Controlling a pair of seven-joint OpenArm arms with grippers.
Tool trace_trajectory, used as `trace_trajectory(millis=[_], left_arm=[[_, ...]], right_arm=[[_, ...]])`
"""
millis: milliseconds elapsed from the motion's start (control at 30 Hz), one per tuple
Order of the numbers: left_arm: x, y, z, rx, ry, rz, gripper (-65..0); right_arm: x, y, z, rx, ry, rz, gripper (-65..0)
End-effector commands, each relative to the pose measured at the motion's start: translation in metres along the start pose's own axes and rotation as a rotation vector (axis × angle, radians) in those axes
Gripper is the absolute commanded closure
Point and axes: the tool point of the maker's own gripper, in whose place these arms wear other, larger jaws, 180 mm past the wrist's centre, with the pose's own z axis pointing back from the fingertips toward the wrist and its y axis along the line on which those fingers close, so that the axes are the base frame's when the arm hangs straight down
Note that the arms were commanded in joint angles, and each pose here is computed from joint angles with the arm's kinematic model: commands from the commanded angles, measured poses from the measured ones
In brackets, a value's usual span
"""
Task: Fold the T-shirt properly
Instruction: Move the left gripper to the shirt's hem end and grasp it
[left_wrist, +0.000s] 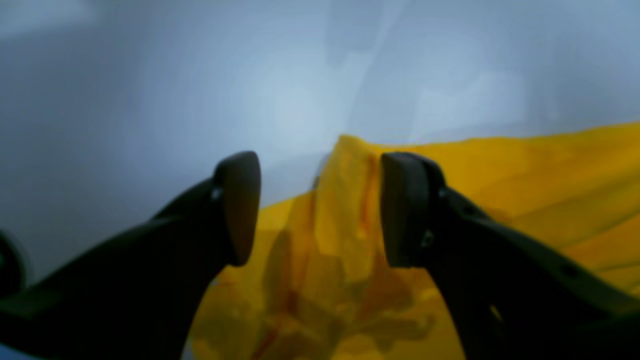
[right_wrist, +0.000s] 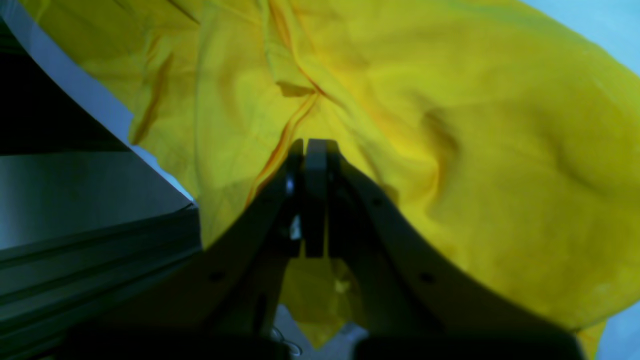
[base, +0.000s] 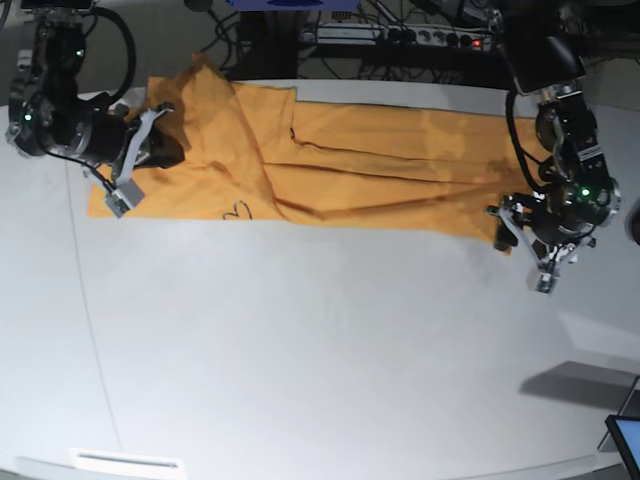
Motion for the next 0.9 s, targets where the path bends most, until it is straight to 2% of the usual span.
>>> trace_trajectory(millis=[0,167,200,267,333,400,667,867], left_arm=[[0.016,0.009,0.007,0.022,-0.049,-0.019,-36.3],[0.017,0.008,0.006,0.015,-0.053,-0.015,-35.9],[0.017,0.008,0.006,0.015,-0.053,-0.015,-34.3],[0.017,0.008,0.006,0.015,-0.055,-0.015,-23.3],[0.017,0.008,0.006,0.014,-0.053,-0.014,-8.6],[0.017,0.008,0.006,0.014,-0.053,-0.014,0.0],[0.021,0.009,0.009,0.022,-0.065,-0.023,0.0],[0.032,0.008,0.039,0.075,-0.120,-0.116,0.0]], right_arm=[[0.011,0.001,0.005,0.002,-0.038,0.026,0.0],[0.011,0.001,0.005,0.002,-0.038,0.026,0.0],[0.011,0.001,0.005,0.002,-0.038,0.026,0.0],[0.011,0.001,0.005,0.002,-0.038,0.026,0.0],[0.011,0.001,0.005,0.002,-0.038,0.026,0.0],[0.011,0.001,0.005,0.002,-0.038,0.026,0.0],[0.011,0.001,0.005,0.002,-0.038,0.026,0.0],[0.012,0.001,0.005,0.001,-0.039,0.027,0.0]])
